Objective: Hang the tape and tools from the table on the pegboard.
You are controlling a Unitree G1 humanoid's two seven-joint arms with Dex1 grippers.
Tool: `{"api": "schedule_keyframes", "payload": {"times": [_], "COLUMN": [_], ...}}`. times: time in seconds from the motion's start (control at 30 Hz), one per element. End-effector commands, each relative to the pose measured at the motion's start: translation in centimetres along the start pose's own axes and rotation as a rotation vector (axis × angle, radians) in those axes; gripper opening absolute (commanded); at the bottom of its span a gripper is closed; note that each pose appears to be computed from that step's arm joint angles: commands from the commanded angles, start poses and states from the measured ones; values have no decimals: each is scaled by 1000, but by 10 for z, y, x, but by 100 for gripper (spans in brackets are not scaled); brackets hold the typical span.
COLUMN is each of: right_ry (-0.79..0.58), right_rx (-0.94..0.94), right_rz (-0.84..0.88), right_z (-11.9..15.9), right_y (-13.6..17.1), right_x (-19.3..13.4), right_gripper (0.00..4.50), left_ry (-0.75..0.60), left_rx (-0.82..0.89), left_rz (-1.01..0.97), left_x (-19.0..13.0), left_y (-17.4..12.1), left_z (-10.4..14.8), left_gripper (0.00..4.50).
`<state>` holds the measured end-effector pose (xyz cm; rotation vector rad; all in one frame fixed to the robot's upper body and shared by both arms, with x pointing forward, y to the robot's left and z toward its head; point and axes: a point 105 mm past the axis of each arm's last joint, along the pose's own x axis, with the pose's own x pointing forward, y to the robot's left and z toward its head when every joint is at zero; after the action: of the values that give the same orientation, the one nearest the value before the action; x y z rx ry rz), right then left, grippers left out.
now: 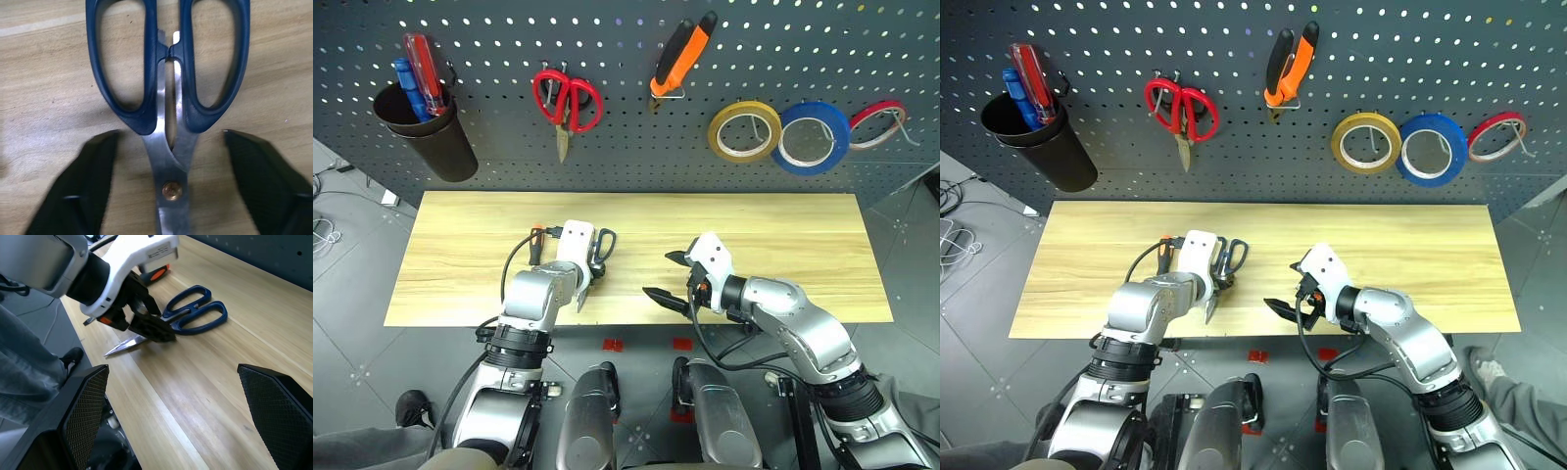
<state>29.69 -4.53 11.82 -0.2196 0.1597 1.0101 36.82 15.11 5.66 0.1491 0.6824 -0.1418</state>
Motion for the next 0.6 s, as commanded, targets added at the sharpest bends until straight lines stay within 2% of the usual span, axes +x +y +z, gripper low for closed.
{"api": "schedule_keyframes", "payload": {"times": [0.03, 0.17, 0.3, 0.4, 0.47, 0.53, 0.6], "right_ry": [-43, -43, -60, -126, -241, -349, -398], "right_rx": [-20, -26, -41, -61, -33, -5, -22], "right_rz": [-9, -14, -14, 21, 79, 102, 90], "right_z": [12, 12, 18, 38, 64, 89, 104], "right_y": [3, 1, -2, 0, 5, 1, -6], "right_x": [-3, -3, -2, -6, -14, -25, -32], "right_gripper": [450, 450, 450, 450, 450, 450, 450], "left_ry": [77, 72, -36, -209, -302, -453, -632], "left_rx": [8, 17, 50, 184, 232, 297, 338], "left_rz": [-10, 7, 4, 28, 9, -32, -79], "left_x": [0, -2, -9, -28, -43, -62, -84], "left_y": [-1, 5, 9, 14, 15, 10, 1], "left_z": [-22, -22, -5, 20, 30, 47, 64], "left_gripper": [208, 90, 81, 78, 76, 45, 5]}}
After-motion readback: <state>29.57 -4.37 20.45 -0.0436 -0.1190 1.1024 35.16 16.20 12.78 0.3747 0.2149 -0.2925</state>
